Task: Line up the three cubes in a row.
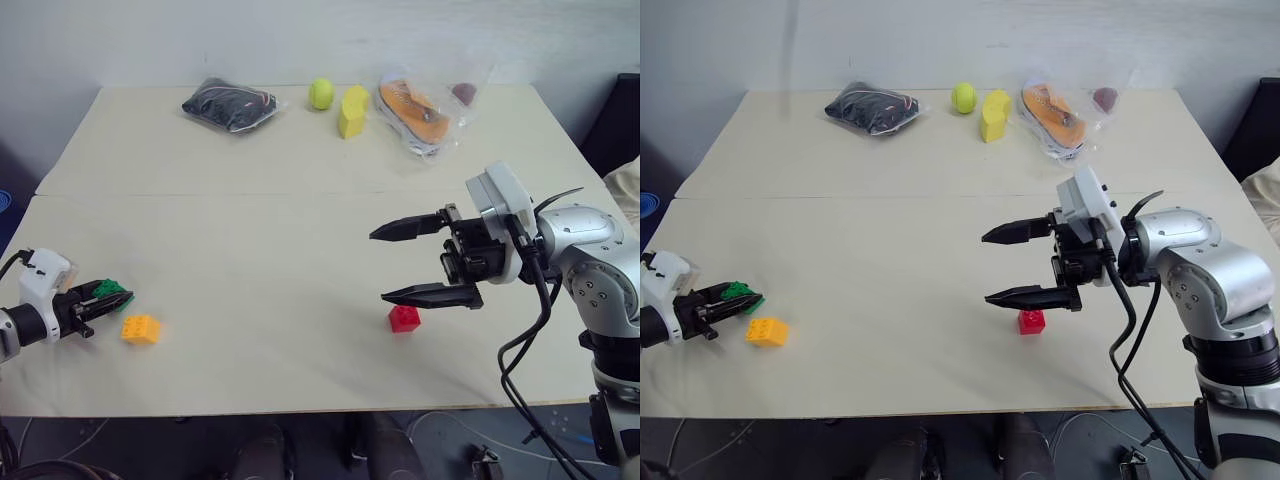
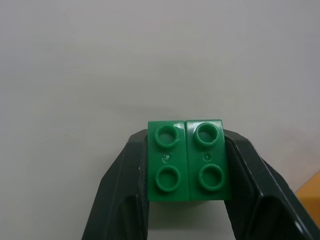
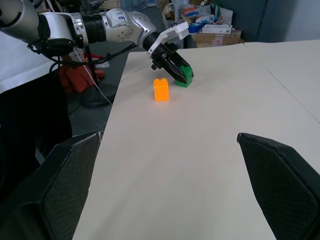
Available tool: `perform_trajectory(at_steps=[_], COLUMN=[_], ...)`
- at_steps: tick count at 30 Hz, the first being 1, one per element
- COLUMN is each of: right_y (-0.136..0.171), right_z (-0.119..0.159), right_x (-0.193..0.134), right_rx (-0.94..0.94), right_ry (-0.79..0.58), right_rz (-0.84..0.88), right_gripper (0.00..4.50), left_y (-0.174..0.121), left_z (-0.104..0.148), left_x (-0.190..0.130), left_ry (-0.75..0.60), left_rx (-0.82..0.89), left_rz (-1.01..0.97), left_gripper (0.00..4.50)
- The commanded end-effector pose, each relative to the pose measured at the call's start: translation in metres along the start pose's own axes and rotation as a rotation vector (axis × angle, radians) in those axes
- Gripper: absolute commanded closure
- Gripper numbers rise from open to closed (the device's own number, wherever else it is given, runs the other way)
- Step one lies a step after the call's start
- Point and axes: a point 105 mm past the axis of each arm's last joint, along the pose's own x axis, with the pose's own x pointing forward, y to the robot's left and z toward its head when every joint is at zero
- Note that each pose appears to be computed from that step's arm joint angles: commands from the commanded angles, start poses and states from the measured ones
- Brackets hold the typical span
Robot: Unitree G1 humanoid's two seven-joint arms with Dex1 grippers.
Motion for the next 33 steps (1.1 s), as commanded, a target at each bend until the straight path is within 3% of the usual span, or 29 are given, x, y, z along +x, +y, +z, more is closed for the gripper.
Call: perform_trajectory(at_steps=[1,5,7,10,16,24,33], right_y=[0.003,0.012,0.018,0.026,0.030,0.026,0.033], right_z=[0.001,-0.011,-0.021,-0.033,-0.052,-0.066,-0.080], right_x=[-0.012,-0.022,-0.027,-0.034,-0.053,-0.075,-0.084], right_rx=[-0.038,-0.031,-0.017,-0.017,-0.021,0.013,0.043], right_ry=[0.045,0.106,0.143,0.195,0.282,0.320,0.340], right_rz=[-0.005,0.015,0.018,0.021,-0.035,-0.192,-0.262], right_gripper=[0.00,0.00,0.00,0.00,0.00,0.00,0.00], left_y=[-0.014,-0.062,-0.106,-0.154,-0.219,-0.250,-0.273], left_z=[0.049,0.103,0.121,0.130,0.125,0.097,0.103], left_x=[0.001,0.010,0.016,0.025,0.053,0.091,0.112], left_ry=[-0.096,-0.151,-0.131,-0.086,-0.068,-0.021,-0.051], left_rx=[0.108,0.270,0.384,0.506,0.571,0.661,0.680], left_rz=[-0.074,-0.261,-0.419,-0.560,-0.769,-0.857,-0.913], left_gripper=[3.00,3.00,3.00,3.00,3.00,3.00,3.00])
